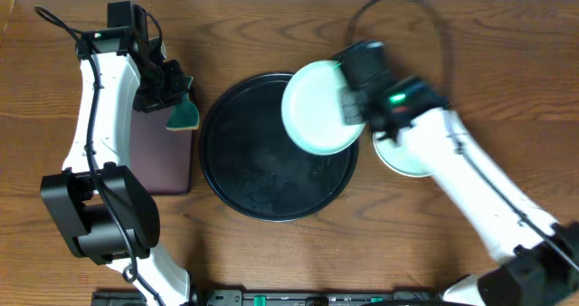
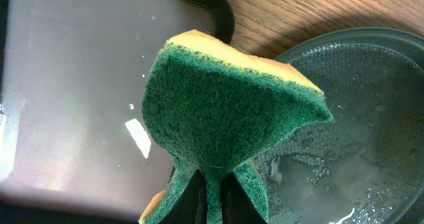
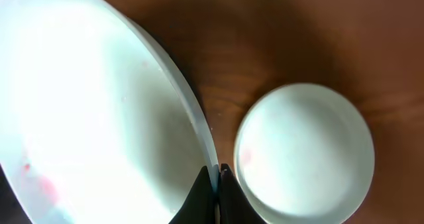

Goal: Clean dirty plates on tray and stack at the side
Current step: 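Lift the pale green plate and stack it on the plate pile, then release the plate and raise the right gripper away from the stack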

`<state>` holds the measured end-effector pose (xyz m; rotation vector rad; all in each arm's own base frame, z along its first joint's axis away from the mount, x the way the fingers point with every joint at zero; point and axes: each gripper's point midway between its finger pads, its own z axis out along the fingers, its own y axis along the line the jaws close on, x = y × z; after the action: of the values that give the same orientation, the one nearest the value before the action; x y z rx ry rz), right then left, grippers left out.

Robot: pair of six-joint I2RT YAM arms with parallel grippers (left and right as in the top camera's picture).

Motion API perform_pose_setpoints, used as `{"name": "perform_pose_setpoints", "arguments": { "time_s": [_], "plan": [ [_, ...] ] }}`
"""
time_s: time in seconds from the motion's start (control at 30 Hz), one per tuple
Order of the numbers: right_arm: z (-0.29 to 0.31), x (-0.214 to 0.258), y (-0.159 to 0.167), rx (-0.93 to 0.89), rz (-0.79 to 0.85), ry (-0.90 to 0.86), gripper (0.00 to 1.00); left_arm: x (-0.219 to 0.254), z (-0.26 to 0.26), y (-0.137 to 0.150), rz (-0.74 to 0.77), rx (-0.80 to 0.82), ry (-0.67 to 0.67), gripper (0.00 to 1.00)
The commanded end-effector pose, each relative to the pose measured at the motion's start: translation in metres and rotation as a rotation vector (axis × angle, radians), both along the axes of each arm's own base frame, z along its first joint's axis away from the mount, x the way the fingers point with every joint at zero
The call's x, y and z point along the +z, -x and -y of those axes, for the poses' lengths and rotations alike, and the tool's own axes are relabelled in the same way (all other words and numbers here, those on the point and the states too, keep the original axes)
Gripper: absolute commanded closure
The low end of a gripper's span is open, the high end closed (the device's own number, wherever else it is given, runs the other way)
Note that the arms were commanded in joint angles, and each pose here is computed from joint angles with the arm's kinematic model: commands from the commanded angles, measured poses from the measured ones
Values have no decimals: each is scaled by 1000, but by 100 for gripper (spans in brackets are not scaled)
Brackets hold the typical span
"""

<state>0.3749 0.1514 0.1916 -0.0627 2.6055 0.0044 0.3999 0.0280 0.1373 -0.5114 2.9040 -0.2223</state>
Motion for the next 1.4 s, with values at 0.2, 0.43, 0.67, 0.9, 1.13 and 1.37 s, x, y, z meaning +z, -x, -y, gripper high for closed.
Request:
{"name": "perform_pose_setpoints", "arguments": {
  "time_s": [0.2, 0.43, 0.67, 0.9, 1.13, 1.37],
  "plan": [
    [118, -12, 3, -203, -158, -185, 99, 9, -2, 2, 11, 16, -6, 92],
    [177, -70, 30, -353, -264, -178, 99, 9, -2, 2, 10, 16, -8, 93],
    [187, -122, 45, -390, -282, -182, 99, 7, -14, 6, -10, 30, -78, 93],
    [187, -133, 42, -386, -251, -183, 72, 7, -19, 8, -19, -9, -115, 93],
    [178, -102, 26, -301, -216, -219, 39, 1, -42, 21, -80, -20, -249, 93],
    [164, -35, 3, -193, -124, -196, 21, -33, -61, 34, -126, 23, -258, 93]
  ]
}}
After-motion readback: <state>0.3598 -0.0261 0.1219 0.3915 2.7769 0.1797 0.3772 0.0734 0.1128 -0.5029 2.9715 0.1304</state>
